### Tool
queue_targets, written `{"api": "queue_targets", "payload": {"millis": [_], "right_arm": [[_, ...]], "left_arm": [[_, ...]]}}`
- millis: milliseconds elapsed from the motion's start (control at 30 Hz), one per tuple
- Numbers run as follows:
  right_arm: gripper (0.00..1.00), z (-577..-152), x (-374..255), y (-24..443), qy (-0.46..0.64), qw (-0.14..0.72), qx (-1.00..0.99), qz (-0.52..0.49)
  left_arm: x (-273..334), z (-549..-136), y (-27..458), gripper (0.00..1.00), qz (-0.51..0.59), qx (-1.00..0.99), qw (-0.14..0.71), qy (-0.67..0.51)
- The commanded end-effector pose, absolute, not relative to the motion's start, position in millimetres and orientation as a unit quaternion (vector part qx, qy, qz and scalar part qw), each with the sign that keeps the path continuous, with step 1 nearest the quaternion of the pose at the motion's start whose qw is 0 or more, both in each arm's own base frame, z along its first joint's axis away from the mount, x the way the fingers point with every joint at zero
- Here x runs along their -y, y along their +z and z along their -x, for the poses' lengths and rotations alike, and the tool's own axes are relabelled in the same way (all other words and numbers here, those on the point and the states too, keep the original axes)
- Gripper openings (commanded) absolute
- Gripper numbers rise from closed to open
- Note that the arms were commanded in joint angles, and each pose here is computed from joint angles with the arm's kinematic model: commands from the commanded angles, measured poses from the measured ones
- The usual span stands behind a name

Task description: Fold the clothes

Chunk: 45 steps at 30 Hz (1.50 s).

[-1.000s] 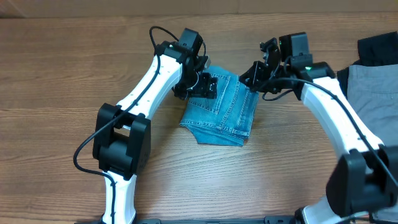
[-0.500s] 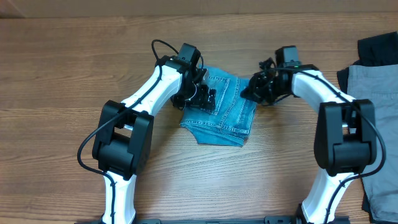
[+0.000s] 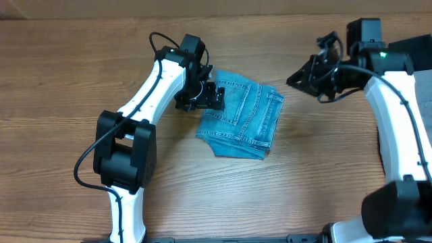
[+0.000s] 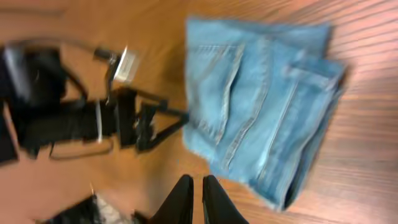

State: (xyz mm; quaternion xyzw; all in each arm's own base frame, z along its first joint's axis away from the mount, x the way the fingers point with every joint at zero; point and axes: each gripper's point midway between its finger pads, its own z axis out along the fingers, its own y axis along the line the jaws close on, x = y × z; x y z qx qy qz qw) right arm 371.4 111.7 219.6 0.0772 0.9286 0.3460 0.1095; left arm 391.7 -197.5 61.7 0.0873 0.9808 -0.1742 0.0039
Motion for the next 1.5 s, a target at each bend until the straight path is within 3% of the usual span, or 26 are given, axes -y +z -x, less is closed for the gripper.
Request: {"api": "queue_targets", "payload": {"millis": [0, 233, 500, 733, 867, 933, 967, 1000, 1067, 1467], "right_arm": [[0.09, -348.3, -135.6, 181.9, 0.34, 0.047, -0.938, -0.042], [0.09, -314.5, -154.5, 87.5, 0.339, -0.012, -0.938, -0.079], [0.11, -279.8, -108.9, 12.7, 0.268, -0.038, -0.946, -0.18], [0.04, -290.2, -95.9, 34.4, 0.267, -0.023, -0.943, -0.195], [0.05, -296.5, -96.1, 89.9, 0.277, 0.018, -0.943, -0.183], [0.19, -294.7, -96.0, 112.7, 0.281, 0.04, -0.942, -0.177], [0.34, -294.0, -96.0, 117.1, 0.282, 0.044, -0.942, -0.175], [0.63, -290.7, -95.9, 127.3, 0.284, 0.054, -0.942, -0.172], [1.0, -286.2, -95.8, 135.1, 0.286, 0.06, -0.941, -0.17], [1.0, -278.1, -95.6, 139.8, 0.284, 0.061, -0.944, -0.157]], "left_arm": [[199.6, -397.9, 81.1, 0.98, -0.102, -0.978, 0.032, -0.178], [200.6, -397.3, 81.0, 0.98, -0.103, -0.978, 0.031, -0.179], [200.2, -396.0, 80.8, 1.0, -0.103, -0.978, 0.028, -0.178], [200.6, -397.6, 81.1, 1.0, -0.105, -0.978, 0.032, -0.179], [201.4, -405.7, 82.6, 1.0, -0.105, -0.976, 0.048, -0.184], [202.4, -411.5, 83.9, 1.0, -0.106, -0.975, 0.06, -0.189], [202.8, -413.5, 84.3, 1.0, -0.109, -0.974, 0.064, -0.189], [203.7, -417.5, 84.4, 1.0, -0.116, -0.972, 0.073, -0.19], [204.1, -421.3, 83.5, 1.0, -0.119, -0.971, 0.08, -0.191], [211.0, -432.9, 42.8, 1.0, -0.128, -0.963, 0.061, -0.231]]}}
